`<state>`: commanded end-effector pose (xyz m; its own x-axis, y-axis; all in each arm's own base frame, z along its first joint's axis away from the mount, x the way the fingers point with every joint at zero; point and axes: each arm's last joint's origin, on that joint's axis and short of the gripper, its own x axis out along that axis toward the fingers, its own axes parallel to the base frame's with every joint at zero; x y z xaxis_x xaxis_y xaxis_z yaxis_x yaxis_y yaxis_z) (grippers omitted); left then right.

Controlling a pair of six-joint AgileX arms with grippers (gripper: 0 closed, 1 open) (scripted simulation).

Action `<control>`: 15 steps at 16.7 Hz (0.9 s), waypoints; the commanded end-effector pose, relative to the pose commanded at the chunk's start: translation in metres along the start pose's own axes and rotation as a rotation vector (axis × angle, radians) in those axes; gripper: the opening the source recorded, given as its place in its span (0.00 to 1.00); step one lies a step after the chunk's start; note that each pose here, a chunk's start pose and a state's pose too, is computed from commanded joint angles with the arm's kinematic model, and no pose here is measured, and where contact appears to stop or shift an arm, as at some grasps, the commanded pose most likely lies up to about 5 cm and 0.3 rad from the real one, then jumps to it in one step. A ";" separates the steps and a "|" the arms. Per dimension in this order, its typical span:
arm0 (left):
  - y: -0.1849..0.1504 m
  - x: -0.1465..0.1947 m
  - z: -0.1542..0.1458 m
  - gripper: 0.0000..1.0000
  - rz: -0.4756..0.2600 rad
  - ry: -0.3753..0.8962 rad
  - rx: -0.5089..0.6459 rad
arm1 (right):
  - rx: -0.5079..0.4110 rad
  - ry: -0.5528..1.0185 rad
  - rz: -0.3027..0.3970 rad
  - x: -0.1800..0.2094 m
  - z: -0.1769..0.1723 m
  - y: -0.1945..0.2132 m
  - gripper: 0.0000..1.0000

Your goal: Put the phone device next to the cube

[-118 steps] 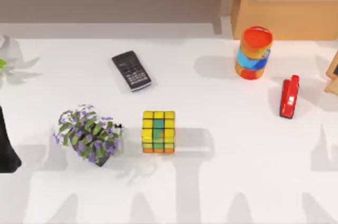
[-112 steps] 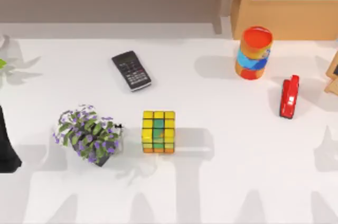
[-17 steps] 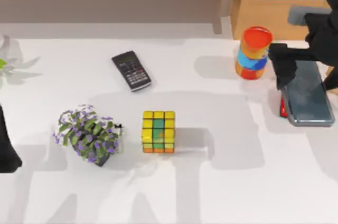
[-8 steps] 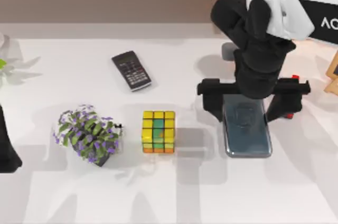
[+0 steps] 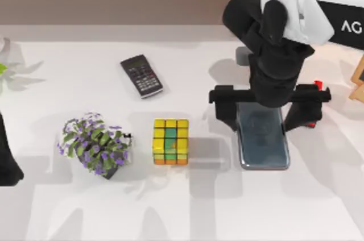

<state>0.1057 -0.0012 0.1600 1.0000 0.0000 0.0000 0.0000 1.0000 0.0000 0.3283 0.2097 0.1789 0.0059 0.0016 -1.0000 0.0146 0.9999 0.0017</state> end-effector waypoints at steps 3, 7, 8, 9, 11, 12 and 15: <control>0.000 0.000 0.000 1.00 0.000 0.000 0.000 | 0.012 -0.014 0.007 -0.005 0.000 0.000 0.00; 0.000 0.000 0.000 1.00 0.000 0.000 0.000 | 0.040 -0.053 0.025 -0.019 -0.001 -0.001 0.00; 0.000 0.000 0.000 1.00 0.000 0.000 0.000 | 0.049 -0.066 0.031 -0.023 -0.001 -0.002 0.00; 0.000 0.000 0.000 1.00 0.000 0.000 0.000 | 0.058 -0.080 0.038 -0.028 -0.002 -0.002 0.00; 0.000 0.000 0.000 1.00 0.000 0.000 0.000 | 0.076 -0.111 0.054 -0.038 -0.003 -0.003 0.00; 0.000 0.000 0.000 1.00 0.000 0.000 0.000 | 0.085 -0.127 0.063 -0.043 -0.004 -0.004 0.00; 0.000 0.000 0.000 1.00 0.000 0.000 0.000 | 0.112 -0.177 0.091 -0.059 -0.006 -0.006 0.00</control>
<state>0.1057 -0.0012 0.1600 1.0000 0.0000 0.0000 0.0000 1.0000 0.0000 0.3221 0.2039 0.2380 0.1879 0.0796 -0.9790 0.1166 0.9878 0.1027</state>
